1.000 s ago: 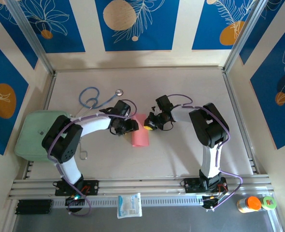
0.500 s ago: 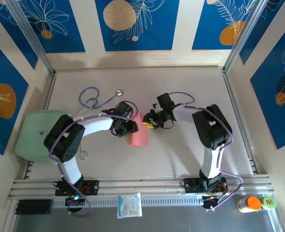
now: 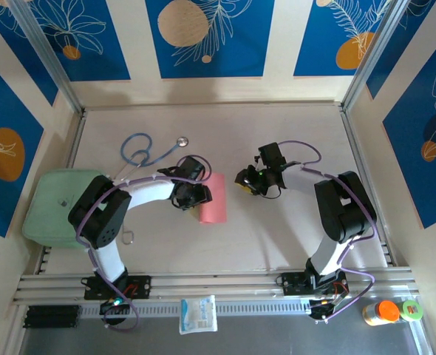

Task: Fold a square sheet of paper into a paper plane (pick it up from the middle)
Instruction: Hold the square sheet of paper at the center of the table.

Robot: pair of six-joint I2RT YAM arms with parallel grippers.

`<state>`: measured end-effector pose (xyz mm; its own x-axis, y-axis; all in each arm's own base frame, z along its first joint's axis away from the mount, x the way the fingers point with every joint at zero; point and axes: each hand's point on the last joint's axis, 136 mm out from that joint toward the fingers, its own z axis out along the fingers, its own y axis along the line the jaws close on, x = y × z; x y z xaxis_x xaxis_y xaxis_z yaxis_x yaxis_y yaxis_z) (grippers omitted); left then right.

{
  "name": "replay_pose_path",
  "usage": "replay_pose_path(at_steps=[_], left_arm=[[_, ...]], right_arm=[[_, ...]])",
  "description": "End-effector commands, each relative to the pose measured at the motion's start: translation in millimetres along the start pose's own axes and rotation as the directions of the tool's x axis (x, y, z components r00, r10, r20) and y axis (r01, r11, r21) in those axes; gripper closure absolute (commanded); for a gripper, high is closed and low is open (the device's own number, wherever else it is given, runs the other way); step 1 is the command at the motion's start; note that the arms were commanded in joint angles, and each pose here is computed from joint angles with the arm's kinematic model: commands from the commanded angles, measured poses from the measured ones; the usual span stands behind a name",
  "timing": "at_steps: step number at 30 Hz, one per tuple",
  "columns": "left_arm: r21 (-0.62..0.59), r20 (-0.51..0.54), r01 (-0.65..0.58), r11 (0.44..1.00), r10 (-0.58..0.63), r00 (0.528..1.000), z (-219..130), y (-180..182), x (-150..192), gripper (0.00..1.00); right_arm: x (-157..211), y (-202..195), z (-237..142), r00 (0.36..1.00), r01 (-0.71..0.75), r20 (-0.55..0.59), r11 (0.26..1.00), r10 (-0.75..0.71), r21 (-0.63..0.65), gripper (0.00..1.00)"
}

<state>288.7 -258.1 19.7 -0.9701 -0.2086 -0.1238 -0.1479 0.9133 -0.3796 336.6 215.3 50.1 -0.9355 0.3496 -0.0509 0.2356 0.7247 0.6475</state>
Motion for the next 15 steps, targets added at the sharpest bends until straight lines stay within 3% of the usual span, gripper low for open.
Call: replay_pose_path(at_steps=[1, 15], left_arm=[[-0.108, -0.099, -0.015, 0.994, 0.004, 0.995, 34, 31, 30, 0.42], [-0.113, -0.142, -0.055, 0.992, 0.039, 0.989, 44, 36, 36, 0.41]], right_arm=[[3, 1, -3, 1.0, 0.012, -0.005, 1.0, -0.012, 0.0, 0.62], [7, 0, 7, 0.999, 0.011, -0.039, 1.0, -0.011, 0.0, 0.63]])
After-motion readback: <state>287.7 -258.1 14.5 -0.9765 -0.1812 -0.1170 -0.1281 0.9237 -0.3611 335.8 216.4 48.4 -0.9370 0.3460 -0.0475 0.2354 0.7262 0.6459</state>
